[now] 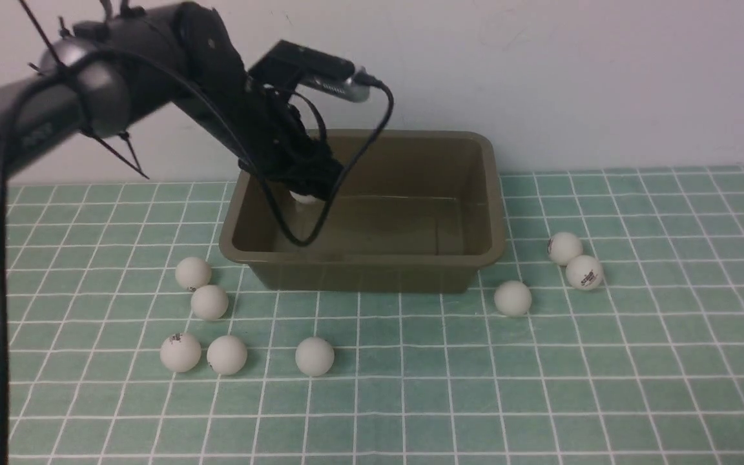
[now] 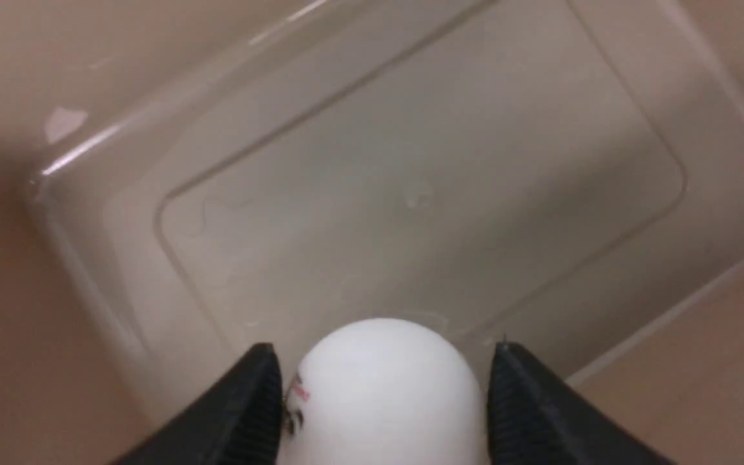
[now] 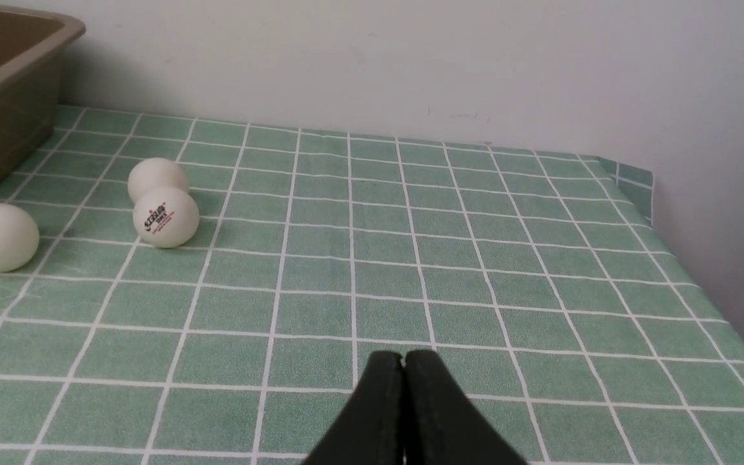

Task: Put the table tennis balls in the box on the green coffee tablecloth.
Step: 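Drop the ball into the bin, then reach for and grasp a ping pong ball on the table beside the basket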

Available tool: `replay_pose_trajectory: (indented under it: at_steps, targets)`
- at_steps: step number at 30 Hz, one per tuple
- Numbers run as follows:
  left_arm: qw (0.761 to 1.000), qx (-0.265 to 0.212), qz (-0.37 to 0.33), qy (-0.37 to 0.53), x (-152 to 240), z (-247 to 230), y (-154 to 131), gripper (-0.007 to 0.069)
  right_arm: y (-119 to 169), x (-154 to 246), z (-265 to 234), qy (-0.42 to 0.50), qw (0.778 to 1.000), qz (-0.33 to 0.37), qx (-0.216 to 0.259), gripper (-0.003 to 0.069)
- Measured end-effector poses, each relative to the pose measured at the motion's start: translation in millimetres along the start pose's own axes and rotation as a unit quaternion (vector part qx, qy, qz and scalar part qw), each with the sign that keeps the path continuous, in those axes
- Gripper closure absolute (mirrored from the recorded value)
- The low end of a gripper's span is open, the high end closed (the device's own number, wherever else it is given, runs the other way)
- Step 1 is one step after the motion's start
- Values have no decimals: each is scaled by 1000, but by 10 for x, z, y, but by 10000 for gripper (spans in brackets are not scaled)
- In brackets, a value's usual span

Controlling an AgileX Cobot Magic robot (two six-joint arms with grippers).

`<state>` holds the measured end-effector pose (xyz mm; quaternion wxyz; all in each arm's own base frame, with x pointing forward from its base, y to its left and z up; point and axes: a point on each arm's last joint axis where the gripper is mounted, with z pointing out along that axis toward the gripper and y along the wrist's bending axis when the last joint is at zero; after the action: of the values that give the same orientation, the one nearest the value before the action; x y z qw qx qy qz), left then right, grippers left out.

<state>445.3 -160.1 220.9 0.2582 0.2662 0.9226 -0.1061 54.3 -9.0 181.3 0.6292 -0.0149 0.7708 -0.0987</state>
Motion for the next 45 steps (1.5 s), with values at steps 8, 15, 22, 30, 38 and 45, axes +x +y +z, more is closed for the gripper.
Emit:
replay_pose_trajectory:
  at_steps: [8, 15, 22, 30, 38, 45]
  targets:
    - [1000, -8, 26, 10, -119, -164, 10, 175, 0, 0, 0, 0, 1000, 0, 0, 676]
    - [988, -108, 45, 103, -228, -690, 226, 175, 0, 0, 0, 0, 1000, 0, 0, 676]
    - [981, -142, -101, 87, -60, -1008, 848, 175, 0, 0, 0, 0, 1000, 0, 0, 676]
    - [976, -111, -178, 65, 85, -1144, 1194, 175, 0, 0, 0, 0, 1000, 0, 0, 676]
    - [963, -76, -209, 151, 511, -764, 1215, 175, 0, 0, 0, 0, 1000, 0, 0, 676]
    - [952, -50, -220, 209, 858, -469, 1138, 175, 0, 0, 0, 0, 1000, 0, 0, 676]
